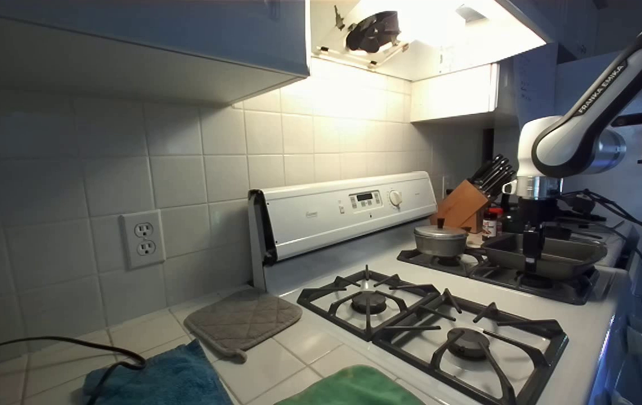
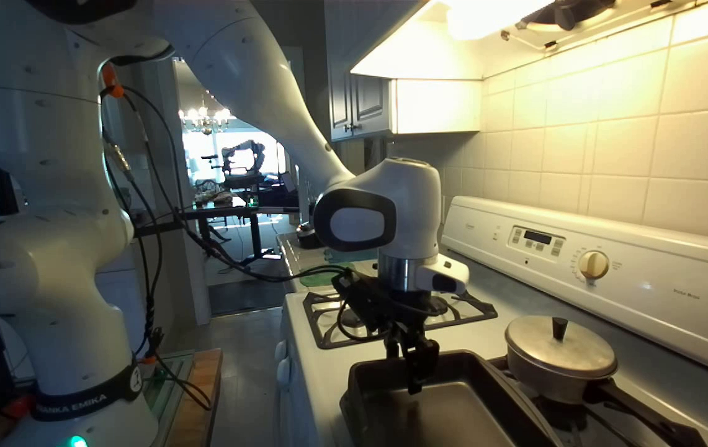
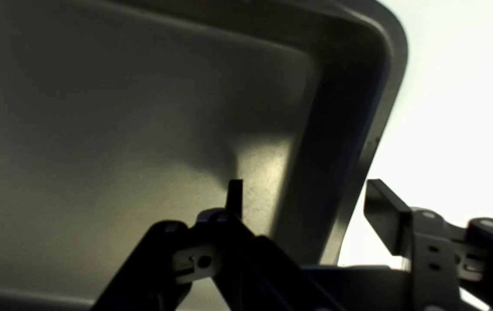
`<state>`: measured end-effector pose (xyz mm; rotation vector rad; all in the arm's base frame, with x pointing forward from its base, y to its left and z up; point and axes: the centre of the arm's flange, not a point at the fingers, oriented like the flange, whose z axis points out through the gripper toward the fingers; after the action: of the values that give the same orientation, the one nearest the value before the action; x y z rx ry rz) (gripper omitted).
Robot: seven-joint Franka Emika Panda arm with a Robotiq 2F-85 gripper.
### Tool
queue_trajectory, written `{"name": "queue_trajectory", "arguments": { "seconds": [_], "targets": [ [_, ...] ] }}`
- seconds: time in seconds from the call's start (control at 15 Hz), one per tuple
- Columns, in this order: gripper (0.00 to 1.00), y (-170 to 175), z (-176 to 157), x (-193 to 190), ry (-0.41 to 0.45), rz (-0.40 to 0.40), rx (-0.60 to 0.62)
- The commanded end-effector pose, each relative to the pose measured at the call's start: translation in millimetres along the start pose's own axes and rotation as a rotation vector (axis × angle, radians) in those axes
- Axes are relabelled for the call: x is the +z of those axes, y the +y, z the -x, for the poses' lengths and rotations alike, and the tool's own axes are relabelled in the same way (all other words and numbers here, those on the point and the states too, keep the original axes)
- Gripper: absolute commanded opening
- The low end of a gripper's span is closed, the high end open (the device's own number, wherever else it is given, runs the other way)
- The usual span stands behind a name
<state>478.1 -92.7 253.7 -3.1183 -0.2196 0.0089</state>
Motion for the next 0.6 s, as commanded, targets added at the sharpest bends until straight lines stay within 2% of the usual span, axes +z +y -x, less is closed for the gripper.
{"name": "queue_trajectory", "arguments": {
  "seconds": [0.0,0.07,0.13,0.2,0.53],
  "targets": [
    [0.75,5.0,-5.5,5.2,0.013,-0.017,-0.006],
    [0.58,5.3,-5.5,5.5,0.012,-0.018,-0.004],
    [0.50,5.2,-6.2,5.8,0.011,-0.019,-0.003],
    [0.48,5.1,-6.7,5.9,0.012,-0.019,0.001],
    [0.12,3.8,-9.7,5.4,0.015,-0.017,0.004]
  ]
}}
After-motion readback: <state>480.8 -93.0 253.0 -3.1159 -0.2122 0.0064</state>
